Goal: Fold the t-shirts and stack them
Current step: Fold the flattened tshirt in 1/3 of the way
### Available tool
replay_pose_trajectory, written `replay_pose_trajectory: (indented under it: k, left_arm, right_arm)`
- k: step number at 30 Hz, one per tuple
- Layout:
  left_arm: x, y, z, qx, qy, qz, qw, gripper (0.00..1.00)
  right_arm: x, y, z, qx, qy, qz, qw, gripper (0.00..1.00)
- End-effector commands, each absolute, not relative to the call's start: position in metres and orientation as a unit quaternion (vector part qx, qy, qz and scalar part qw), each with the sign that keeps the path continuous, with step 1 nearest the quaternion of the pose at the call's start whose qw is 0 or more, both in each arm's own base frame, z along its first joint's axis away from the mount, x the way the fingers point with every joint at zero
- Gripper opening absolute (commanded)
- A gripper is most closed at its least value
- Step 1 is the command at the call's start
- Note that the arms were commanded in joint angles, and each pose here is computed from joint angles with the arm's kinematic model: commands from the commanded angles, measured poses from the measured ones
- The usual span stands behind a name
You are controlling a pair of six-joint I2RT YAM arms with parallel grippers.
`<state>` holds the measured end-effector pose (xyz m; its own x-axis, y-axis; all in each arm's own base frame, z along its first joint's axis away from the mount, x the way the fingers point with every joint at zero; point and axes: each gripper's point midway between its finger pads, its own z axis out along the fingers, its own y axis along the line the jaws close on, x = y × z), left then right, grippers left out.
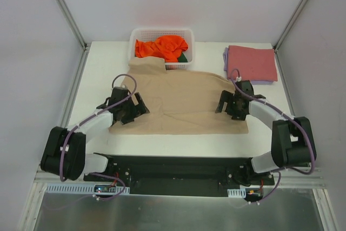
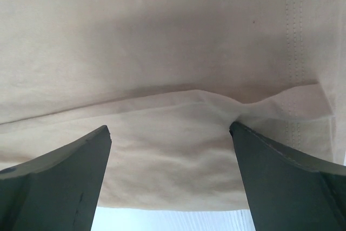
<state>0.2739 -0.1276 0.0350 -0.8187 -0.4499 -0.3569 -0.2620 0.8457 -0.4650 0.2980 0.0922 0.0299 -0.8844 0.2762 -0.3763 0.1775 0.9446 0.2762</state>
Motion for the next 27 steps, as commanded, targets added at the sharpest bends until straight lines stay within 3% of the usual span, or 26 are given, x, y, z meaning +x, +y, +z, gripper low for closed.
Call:
replay_pose_trajectory:
  k: [1,8,16,23,27]
  left_arm:
    - [0.188,-0.113,0.003,-0.244,0.946,-0.17,0.127,0.99]
    - [0.166,-0.104,0.017,-0.27,0.93,-0.188,0.165,0.99]
    - [0.17,-0.105,0.037,-0.253,0.927,-0.201,0.191,0.99]
    - [0.231,-0.104,0.111,-0.207,0.912,-0.195,0.297,0.99]
    - [0.276,-0.089,0.144,-0.212,0.903,-0.14,0.346,0.99]
  right_arm:
    - [0.234,0.082,0.021,0.146,0.973,0.096,0.15,0.96]
    - [0.193,0.075,0.021,0.153,0.975,0.091,0.131,0.96]
    - [0.189,0.071,0.026,0.144,0.975,0.084,0.146,0.96]
    - [0.227,0.073,0.064,0.127,0.966,0.087,0.205,0.96]
    - [0.252,0.074,0.09,0.121,0.956,0.091,0.25,0.96]
